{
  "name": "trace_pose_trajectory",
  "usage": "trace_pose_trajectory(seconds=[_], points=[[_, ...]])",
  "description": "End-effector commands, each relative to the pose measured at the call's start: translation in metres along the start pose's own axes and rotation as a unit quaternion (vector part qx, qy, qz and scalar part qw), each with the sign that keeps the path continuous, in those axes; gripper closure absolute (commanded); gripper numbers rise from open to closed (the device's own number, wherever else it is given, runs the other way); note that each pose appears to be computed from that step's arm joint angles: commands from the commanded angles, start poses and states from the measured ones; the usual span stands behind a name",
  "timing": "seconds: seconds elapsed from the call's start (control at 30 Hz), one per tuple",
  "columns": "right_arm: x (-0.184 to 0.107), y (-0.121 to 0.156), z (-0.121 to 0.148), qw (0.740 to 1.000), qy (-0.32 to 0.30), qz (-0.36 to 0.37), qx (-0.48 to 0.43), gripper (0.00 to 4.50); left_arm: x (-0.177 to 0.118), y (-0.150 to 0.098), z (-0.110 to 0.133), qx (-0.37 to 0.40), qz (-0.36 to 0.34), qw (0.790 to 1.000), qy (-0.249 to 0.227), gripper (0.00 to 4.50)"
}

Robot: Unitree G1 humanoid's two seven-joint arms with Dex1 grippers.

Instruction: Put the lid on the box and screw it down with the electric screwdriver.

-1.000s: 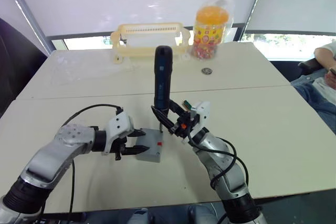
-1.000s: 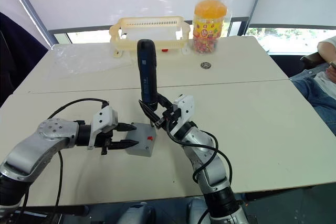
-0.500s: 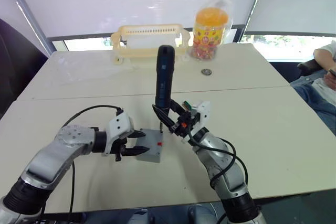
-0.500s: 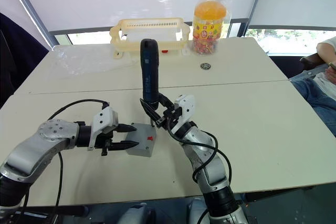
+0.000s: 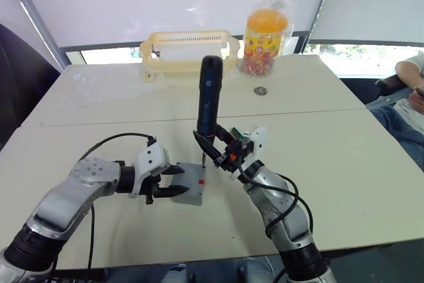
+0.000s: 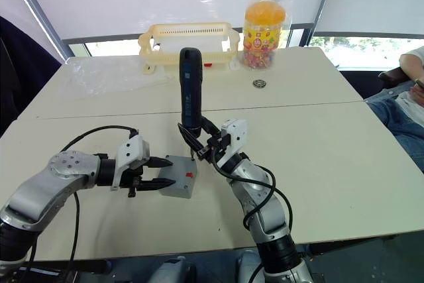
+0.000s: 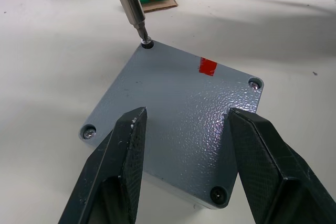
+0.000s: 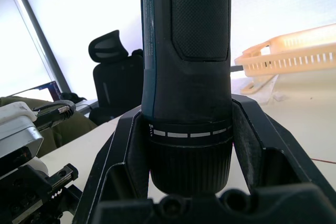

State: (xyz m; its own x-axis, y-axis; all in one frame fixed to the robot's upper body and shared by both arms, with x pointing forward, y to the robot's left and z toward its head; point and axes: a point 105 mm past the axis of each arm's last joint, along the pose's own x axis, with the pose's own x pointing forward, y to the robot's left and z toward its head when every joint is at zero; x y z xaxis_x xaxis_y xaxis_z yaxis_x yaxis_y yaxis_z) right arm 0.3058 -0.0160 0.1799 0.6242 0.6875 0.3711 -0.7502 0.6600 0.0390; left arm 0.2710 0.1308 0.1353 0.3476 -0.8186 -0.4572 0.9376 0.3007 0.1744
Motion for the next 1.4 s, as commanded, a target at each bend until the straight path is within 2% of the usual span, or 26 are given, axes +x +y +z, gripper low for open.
trace_pose_trajectory(seconds=[0.03,0.33,1.4], points=[[0.004,0.004,0.026,0.998,-0.051,0.011,-0.021,2.71,0.002,-0.004,-0.010,-0.015,-0.008,1.000,0.023,2.03],[0.006,0.008,0.037,0.998,-0.067,0.014,-0.013,2.71,0.002,-0.005,-0.011,-0.017,-0.009,1.000,0.025,2.03],[0.001,0.009,0.005,0.999,-0.026,0.016,-0.018,2.71,0.001,-0.002,-0.011,-0.020,-0.002,0.999,0.027,2.03]])
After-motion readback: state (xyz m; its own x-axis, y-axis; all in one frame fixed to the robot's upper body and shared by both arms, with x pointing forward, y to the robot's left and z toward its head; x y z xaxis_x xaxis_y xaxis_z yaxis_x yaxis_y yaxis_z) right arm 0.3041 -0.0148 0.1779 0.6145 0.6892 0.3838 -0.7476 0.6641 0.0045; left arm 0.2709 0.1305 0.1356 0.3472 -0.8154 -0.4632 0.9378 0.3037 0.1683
